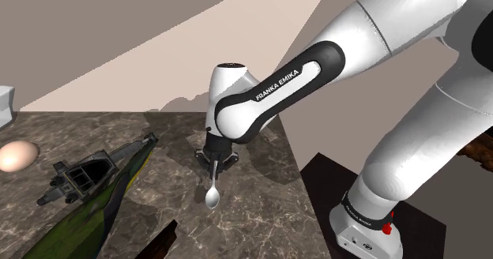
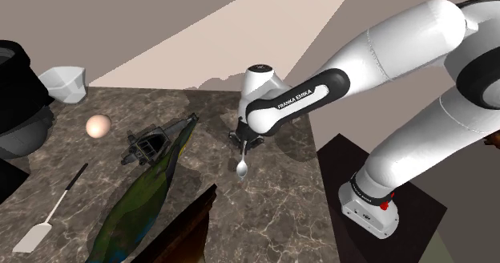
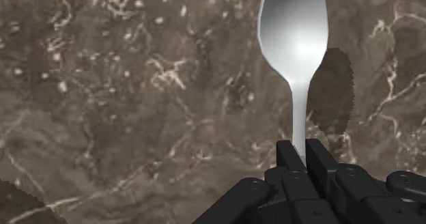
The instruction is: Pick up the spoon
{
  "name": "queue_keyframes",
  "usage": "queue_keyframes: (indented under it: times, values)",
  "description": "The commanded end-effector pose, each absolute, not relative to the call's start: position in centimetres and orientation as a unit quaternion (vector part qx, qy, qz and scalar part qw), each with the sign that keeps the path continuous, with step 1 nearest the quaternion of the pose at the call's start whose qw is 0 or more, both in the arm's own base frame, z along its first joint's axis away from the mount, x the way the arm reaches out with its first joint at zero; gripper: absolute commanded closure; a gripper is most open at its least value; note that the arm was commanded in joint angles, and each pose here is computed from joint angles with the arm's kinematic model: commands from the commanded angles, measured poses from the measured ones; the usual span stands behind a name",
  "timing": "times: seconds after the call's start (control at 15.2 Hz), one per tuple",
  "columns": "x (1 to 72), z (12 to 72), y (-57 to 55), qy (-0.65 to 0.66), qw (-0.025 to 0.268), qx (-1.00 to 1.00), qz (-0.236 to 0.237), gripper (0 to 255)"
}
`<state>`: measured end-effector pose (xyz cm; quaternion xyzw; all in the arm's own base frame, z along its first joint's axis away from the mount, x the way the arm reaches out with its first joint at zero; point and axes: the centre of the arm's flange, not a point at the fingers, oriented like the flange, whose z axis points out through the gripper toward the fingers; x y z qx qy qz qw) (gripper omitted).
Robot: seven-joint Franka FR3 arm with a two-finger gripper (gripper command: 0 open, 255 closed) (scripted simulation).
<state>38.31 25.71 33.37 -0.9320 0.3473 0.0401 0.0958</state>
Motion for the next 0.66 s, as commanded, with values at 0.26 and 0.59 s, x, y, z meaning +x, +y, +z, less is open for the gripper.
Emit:
queue_keyframes:
  times: [0.26, 0.59]
  values:
    - [38.3, 36.5, 25.7, 0.347, 0.096, -0.932, 0.040, 255]
    - [38.3, 38.1, 25.7, 0.347, 0.096, -0.932, 0.040, 255]
